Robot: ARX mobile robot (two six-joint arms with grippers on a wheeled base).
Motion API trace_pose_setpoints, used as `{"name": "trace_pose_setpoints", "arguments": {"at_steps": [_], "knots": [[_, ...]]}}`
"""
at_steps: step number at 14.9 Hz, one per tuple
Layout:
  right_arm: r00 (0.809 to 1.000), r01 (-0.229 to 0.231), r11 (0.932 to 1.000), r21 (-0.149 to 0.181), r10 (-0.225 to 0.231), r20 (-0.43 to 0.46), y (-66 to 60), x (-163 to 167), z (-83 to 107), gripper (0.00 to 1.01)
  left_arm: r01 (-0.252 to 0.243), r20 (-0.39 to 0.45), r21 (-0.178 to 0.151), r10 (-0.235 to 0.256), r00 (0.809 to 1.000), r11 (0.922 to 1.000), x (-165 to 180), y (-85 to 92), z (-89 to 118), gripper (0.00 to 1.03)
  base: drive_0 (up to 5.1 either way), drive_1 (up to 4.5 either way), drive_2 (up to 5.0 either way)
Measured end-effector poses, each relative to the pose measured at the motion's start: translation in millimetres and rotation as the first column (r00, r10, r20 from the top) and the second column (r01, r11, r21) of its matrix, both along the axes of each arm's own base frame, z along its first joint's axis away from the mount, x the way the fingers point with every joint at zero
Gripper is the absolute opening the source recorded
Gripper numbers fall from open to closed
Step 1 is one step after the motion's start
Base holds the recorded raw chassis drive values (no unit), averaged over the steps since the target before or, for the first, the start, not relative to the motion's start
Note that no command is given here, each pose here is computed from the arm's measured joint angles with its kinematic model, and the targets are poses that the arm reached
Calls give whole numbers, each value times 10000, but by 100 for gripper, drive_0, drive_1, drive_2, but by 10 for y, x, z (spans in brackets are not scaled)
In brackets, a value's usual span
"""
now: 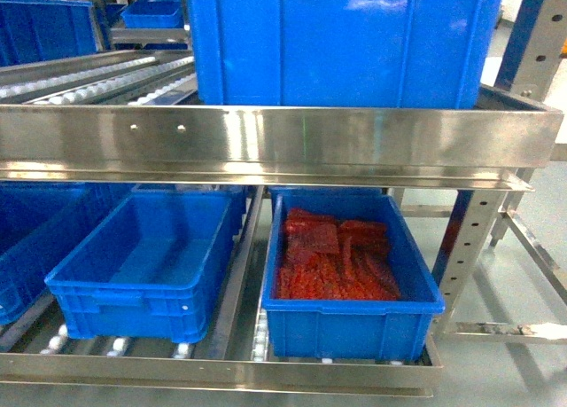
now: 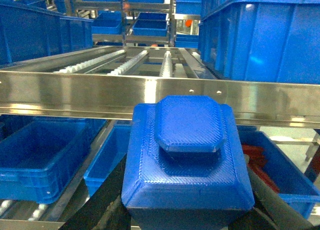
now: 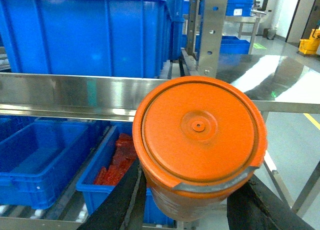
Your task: Sort blue parts and orange caps into right shelf containers
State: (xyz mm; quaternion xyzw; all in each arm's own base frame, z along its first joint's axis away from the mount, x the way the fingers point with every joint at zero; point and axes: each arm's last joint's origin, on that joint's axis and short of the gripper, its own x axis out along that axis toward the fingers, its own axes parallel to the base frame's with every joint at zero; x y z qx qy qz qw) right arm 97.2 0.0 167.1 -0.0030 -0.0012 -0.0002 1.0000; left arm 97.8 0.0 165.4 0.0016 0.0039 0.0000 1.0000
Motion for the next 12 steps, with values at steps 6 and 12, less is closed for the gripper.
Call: {"name": "trace_pose_setpoints", "arguments": {"at_steps": [6, 12], "knots": [[10000, 0, 10000, 0, 0, 31, 0, 0, 3, 40, 4, 19, 0, -4, 10000, 10000, 0, 0, 2, 43, -513, 224, 224], [10000, 0, 10000, -4, 0, 8, 0, 0, 1, 40, -4, -4, 0, 4, 10000, 10000, 0, 0, 0, 43, -497, 239, 239]]}}
